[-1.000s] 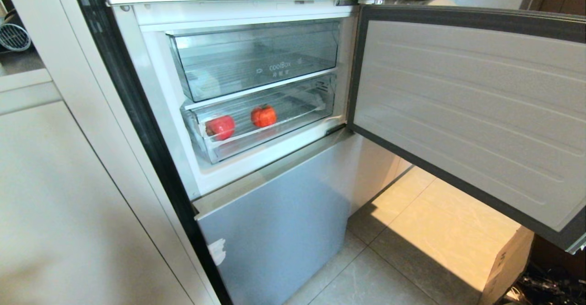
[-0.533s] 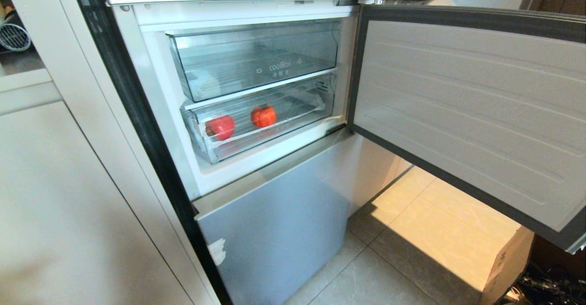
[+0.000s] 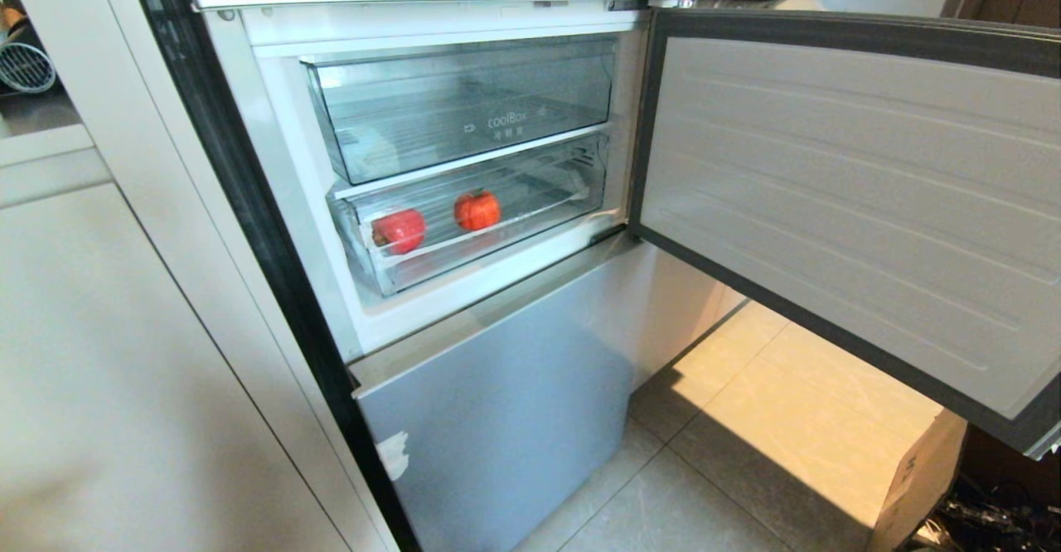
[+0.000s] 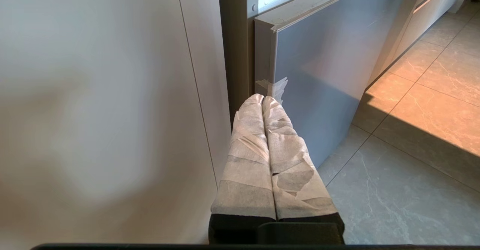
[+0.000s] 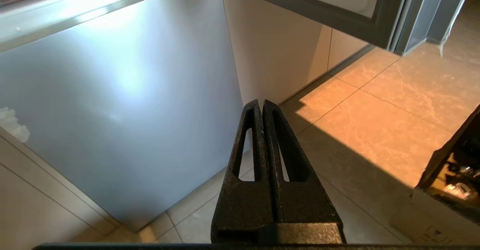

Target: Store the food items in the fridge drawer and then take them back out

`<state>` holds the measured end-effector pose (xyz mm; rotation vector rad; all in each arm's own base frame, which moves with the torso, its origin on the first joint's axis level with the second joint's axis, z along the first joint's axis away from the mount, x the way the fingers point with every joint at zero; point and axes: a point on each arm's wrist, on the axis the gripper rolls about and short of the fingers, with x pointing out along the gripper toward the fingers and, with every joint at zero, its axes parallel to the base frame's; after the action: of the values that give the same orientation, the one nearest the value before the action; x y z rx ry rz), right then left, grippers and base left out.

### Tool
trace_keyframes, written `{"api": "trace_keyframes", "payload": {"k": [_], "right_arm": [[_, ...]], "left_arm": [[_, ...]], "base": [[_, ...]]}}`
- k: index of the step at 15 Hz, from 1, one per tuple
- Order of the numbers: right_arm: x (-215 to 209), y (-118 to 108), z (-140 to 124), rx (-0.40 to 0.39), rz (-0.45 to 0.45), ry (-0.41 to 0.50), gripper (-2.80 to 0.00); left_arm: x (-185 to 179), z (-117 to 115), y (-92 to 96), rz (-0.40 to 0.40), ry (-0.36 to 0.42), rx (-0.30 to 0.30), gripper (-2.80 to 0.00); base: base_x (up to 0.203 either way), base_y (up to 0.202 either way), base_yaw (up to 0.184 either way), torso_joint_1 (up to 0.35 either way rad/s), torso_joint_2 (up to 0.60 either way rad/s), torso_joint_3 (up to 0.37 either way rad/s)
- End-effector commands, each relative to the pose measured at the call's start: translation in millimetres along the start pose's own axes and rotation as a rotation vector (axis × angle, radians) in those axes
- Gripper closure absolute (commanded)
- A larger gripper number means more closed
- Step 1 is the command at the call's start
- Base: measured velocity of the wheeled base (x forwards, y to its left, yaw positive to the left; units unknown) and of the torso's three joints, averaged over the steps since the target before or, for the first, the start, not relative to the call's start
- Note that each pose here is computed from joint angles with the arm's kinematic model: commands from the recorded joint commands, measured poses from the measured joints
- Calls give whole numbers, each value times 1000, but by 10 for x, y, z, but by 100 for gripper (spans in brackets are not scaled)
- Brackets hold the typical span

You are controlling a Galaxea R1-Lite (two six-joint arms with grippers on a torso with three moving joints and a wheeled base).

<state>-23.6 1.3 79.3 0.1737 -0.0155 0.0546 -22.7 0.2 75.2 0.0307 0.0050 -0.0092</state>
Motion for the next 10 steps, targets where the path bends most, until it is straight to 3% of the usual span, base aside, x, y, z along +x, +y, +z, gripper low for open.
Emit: {"api": "trace_keyframes", "payload": {"k": [1,3,7,9,10], "right_arm": [[2,-2,-9,52,-2,3,0],[4,-4,-17,142,-4,5,0],[2,-1,-11,200,2,4,0],[2,-1,-10,334,4,5,0],[2,1,-10,359,12,7,0]], "left_arm": [[1,0,0,0,1,0,0],[1,0,0,0,1,0,0],[1,0,0,0,1,0,0],[1,0,0,0,1,0,0],[1,0,0,0,1,0,0]], "base": [[0,0,0,0,0,0],[0,0,0,0,0,0],[0,0,0,0,0,0],[0,0,0,0,0,0],[0,0,0,0,0,0]]}}
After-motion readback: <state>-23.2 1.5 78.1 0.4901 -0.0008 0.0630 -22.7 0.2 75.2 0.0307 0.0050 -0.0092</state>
